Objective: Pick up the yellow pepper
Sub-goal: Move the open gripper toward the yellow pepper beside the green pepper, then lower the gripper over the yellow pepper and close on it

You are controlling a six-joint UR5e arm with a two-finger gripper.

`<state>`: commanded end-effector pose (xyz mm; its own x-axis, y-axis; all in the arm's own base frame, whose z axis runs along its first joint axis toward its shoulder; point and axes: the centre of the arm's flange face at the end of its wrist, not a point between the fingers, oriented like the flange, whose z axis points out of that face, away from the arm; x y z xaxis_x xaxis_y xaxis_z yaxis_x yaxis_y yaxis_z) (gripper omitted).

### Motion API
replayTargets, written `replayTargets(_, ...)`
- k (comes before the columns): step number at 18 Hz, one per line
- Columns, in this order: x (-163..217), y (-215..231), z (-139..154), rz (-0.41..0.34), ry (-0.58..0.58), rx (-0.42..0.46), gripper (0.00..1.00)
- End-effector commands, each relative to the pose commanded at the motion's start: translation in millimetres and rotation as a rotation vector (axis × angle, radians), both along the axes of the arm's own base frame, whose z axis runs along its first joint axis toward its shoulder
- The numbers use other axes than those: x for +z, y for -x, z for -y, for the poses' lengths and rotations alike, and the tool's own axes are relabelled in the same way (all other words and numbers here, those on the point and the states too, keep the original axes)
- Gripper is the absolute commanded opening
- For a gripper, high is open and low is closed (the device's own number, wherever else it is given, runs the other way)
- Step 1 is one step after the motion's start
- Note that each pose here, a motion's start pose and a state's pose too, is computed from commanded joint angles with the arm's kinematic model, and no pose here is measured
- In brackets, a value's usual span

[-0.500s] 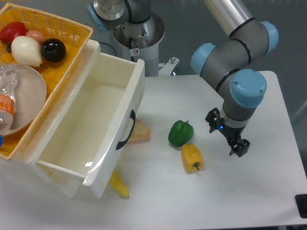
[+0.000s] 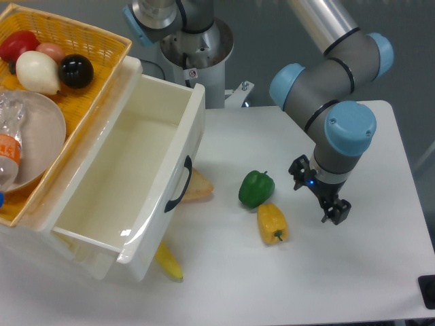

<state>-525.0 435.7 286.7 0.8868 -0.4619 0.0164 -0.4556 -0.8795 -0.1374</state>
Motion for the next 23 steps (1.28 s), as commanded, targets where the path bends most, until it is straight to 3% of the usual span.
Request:
replayTargets(3,-17.0,1.4,9.4,-0.002,-0.084,0.027,1.00)
replayTargets(6,-26.2,0.5,9.3,0.006,-0.085,0.014,1.00)
replayTargets(12,-49.3,-17.7,-17.6,0.045,-0.052,0.019,1.00)
replayTargets(16,-45.7,-27.7,-26.4,0.098,-0.017,0.376,1.00)
replayTargets(19,-45.3,-33.2,-25.4,0.118,0.002,0.468,1.00)
replayTargets(23,-44.2,-39.0,-22.3,0.152,0.030,0.670,1.00)
